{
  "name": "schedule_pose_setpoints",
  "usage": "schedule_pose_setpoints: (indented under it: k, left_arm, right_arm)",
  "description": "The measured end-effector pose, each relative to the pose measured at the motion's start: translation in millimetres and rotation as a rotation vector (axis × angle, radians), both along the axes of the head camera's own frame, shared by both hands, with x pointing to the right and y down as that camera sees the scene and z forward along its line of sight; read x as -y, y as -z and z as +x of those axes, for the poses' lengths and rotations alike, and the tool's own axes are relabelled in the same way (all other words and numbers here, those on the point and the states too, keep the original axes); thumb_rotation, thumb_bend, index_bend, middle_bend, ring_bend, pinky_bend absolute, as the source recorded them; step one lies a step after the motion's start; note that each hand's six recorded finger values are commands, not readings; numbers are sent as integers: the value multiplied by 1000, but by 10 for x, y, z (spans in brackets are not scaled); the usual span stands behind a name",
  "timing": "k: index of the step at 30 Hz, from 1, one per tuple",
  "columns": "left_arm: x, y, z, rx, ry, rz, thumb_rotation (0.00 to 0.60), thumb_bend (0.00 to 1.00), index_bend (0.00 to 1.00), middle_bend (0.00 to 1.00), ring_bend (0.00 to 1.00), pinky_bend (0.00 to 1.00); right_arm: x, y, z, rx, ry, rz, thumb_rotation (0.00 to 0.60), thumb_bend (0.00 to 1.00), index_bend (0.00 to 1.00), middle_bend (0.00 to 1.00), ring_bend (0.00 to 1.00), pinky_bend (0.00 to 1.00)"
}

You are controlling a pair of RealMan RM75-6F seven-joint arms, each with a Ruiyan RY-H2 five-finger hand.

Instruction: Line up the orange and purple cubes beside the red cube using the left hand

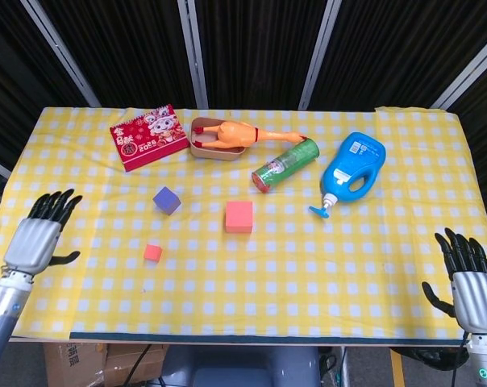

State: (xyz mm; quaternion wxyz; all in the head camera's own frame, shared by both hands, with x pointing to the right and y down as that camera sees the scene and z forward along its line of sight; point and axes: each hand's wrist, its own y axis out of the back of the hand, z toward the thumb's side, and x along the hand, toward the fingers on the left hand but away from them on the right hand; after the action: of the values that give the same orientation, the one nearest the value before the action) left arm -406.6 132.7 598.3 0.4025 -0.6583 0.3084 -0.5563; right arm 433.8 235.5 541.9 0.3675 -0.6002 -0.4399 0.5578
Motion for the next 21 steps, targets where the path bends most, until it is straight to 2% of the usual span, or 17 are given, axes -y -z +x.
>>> schedule_pose_setpoints:
  k: [5, 10, 17, 21]
  left_arm:
    - [532, -273, 384, 60, -129, -57, 600, 225, 22, 0, 0, 17]
    - [874, -549, 617, 120, -182, -94, 600, 237, 98, 0, 0, 17]
    - [1107, -897, 1004, 149, -233, -143, 600, 238, 122, 0, 0, 17]
    - [1140, -1019, 1166, 157, -260, -165, 600, 238, 130, 0, 0, 17]
  right_arm:
    - [6, 3, 12, 21, -12, -9, 600, 367, 0, 0, 0, 36]
    - [24, 2, 31, 40, -28, -13, 600, 367, 0, 0, 0, 36]
    - [52, 2, 55, 60, -48, -15, 600, 367, 0, 0, 0, 36]
    - [56, 0, 61, 65, -54, -18, 600, 367, 0, 0, 0, 36]
